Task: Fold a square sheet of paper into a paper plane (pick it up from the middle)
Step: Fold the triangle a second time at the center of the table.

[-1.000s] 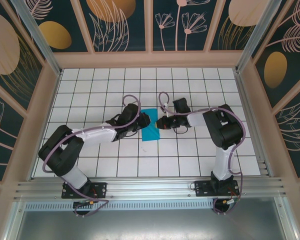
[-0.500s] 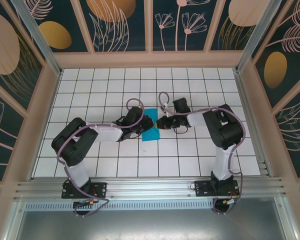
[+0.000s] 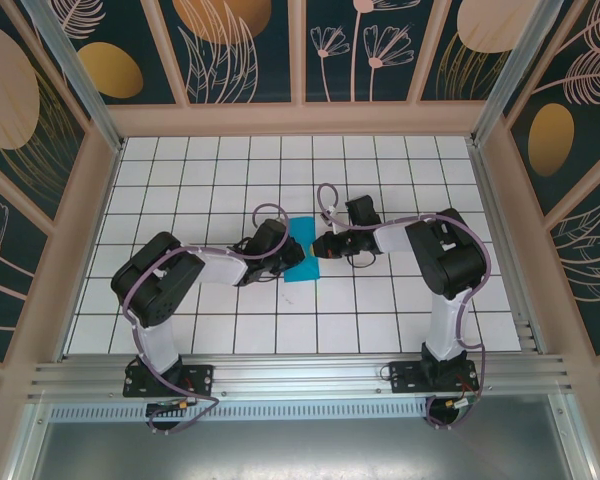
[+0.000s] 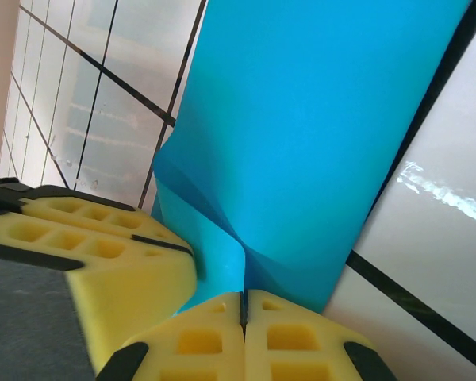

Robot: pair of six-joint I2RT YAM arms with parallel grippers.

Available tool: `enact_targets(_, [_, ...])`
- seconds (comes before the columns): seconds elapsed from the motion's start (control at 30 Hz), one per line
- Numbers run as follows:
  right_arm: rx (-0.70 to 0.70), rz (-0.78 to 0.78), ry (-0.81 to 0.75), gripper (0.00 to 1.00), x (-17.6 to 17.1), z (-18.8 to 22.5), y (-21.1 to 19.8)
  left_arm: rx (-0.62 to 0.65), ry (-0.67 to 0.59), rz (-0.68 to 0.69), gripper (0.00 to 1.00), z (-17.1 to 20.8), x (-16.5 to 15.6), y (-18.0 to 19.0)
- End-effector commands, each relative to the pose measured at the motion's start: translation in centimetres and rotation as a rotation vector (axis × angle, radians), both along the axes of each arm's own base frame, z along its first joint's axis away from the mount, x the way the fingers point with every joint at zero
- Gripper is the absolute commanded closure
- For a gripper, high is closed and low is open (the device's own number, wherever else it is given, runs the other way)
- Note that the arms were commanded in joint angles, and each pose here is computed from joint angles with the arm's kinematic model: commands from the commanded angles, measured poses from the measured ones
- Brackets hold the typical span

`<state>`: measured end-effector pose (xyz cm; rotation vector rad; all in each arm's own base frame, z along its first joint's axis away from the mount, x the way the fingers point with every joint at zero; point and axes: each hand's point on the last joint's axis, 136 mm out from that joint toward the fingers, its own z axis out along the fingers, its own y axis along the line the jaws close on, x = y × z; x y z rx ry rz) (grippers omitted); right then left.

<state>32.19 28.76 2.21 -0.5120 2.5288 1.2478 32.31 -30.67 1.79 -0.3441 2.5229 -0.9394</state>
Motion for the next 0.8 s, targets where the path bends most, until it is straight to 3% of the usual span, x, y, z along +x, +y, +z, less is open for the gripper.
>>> enact_targets(0.0, [-0.052,0.006,0.02,0.97,-0.3,-1.9,0.0,0.025,0.015,0.035,0.88,-1.4,-0.1,1.0])
enact_targets(0.4, [0.019,0.015,0.018,0.74,-0.7,1.4,0.2,0.032,0.022,0.052,0.88,-1.8,-0.4,1.5])
enact_targets(0.57, [0.024,0.028,0.047,0.74,-1.6,1.3,0.0,0.032,0.02,0.054,0.88,-1.8,-0.4,1.6])
enact_targets(0.77, [0.03,0.022,0.056,0.85,-1.4,1.3,0.0,0.029,0.011,0.053,0.89,-1.5,-0.5,1.7])
